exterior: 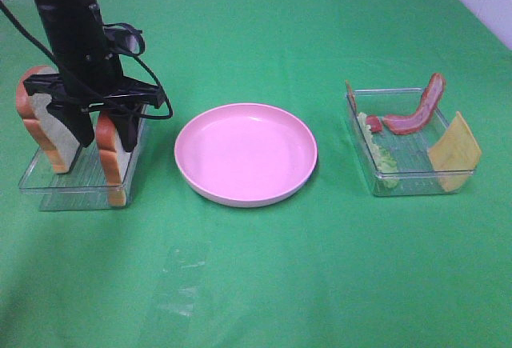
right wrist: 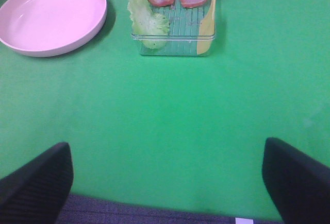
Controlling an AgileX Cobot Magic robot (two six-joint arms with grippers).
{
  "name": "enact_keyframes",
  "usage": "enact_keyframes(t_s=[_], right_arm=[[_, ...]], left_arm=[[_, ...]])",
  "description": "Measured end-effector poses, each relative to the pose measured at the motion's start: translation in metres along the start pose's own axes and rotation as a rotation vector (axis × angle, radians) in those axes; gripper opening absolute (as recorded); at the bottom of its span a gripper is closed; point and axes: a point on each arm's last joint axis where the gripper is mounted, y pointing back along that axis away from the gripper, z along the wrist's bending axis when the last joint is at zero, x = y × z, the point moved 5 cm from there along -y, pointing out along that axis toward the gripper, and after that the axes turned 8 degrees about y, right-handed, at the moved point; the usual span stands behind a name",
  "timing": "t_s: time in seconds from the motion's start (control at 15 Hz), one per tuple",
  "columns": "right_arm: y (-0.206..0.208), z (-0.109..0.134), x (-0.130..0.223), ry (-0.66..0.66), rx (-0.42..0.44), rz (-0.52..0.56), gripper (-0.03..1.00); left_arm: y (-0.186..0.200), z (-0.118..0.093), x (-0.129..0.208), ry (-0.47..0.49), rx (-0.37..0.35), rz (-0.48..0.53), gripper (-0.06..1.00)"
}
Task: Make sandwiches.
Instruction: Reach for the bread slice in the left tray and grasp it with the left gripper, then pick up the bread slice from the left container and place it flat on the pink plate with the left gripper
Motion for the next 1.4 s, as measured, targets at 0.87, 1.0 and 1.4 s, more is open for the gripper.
enact_keyframes(t_s=[0.87, 1.0, 1.4], right_arm=[[0.0, 0.0, 0.0, 0.0, 0.0, 0.001, 0.96], [0.0, 0.0, 0.0, 0.0, 0.0, 0.001, 0.96], [0.0, 0.0, 0.0, 0.0, 0.0, 0.001, 0.96]], left_arm=[[0.0, 0.0, 0.0, 0.001, -0.001, 0.0, 0.2], [0.001, 0.0, -0.001, 0.0, 0.001, -0.006, 0.2], [0.061, 0.004, -0.005, 0.015, -0.002, -0.169, 0.2]])
